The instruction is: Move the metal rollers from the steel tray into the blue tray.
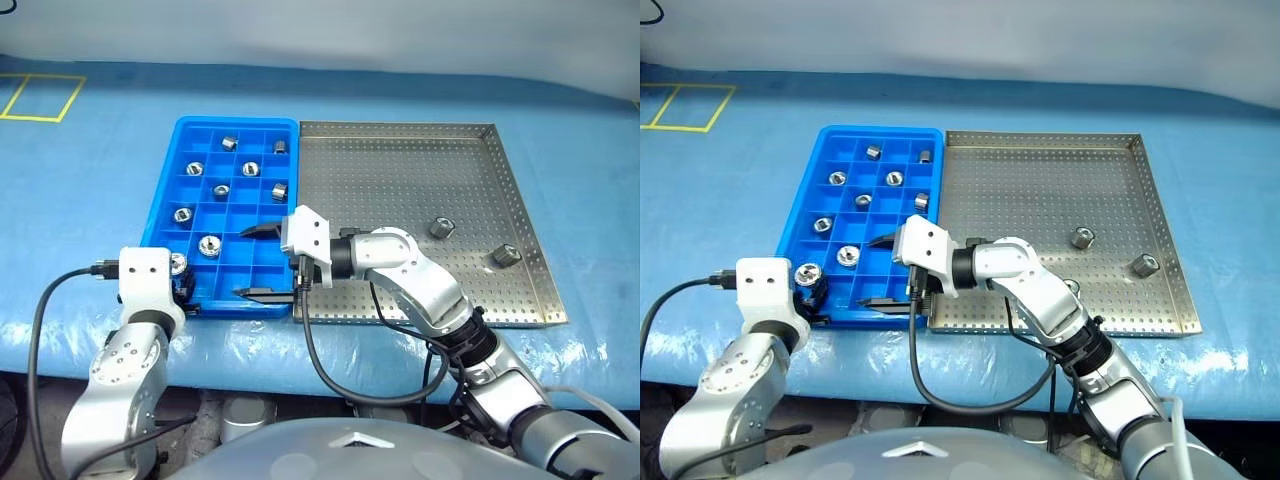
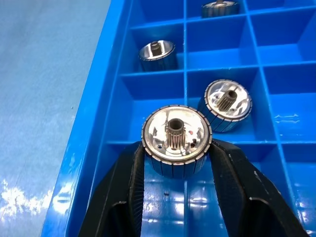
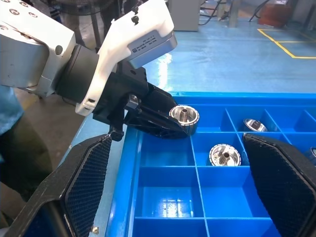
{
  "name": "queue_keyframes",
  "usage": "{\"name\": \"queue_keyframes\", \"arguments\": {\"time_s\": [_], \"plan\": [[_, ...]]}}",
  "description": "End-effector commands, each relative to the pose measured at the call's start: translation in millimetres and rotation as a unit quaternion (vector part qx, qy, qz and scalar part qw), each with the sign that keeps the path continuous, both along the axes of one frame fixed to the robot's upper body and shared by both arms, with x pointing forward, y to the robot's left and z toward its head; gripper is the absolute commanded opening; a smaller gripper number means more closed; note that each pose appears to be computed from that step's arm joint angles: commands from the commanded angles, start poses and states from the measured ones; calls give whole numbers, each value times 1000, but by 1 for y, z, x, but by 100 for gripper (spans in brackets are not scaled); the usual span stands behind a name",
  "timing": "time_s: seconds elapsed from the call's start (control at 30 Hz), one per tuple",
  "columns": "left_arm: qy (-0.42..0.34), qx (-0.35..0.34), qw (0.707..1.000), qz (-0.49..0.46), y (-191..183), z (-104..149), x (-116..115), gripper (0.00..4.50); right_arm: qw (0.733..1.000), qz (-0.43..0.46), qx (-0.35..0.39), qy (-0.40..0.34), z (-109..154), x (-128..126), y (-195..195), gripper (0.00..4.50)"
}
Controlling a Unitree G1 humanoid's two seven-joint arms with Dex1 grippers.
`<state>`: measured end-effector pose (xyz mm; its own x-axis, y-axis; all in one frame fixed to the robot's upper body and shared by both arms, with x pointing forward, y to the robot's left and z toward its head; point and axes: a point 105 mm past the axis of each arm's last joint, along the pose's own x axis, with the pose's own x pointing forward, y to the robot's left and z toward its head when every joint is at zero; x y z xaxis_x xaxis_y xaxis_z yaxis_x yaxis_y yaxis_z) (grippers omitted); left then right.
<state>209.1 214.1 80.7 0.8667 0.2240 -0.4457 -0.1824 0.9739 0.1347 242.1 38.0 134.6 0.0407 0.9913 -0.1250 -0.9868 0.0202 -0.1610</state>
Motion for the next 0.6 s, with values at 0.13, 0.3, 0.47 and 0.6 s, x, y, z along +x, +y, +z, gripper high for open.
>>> {"name": "queue_keyframes", "arguments": {"time_s": [0.13, 0.3, 0.47, 0.6], "plan": [[-17, 12, 997, 80, 14, 9, -13, 168, 1000, 2, 10, -8, 5, -4, -4, 450], [-56, -37, 997, 29, -8, 19, 2, 332, 1000, -9, 14, -5, 5, -2, -6, 450], [-176, -133, 961, -164, -73, 68, 30, 447, 997, -61, 39, 3, 14, 6, -22, 450], [-217, -142, 939, -228, -95, 92, 40, 447, 988, -145, 59, 10, 20, 20, -49, 450]]}}
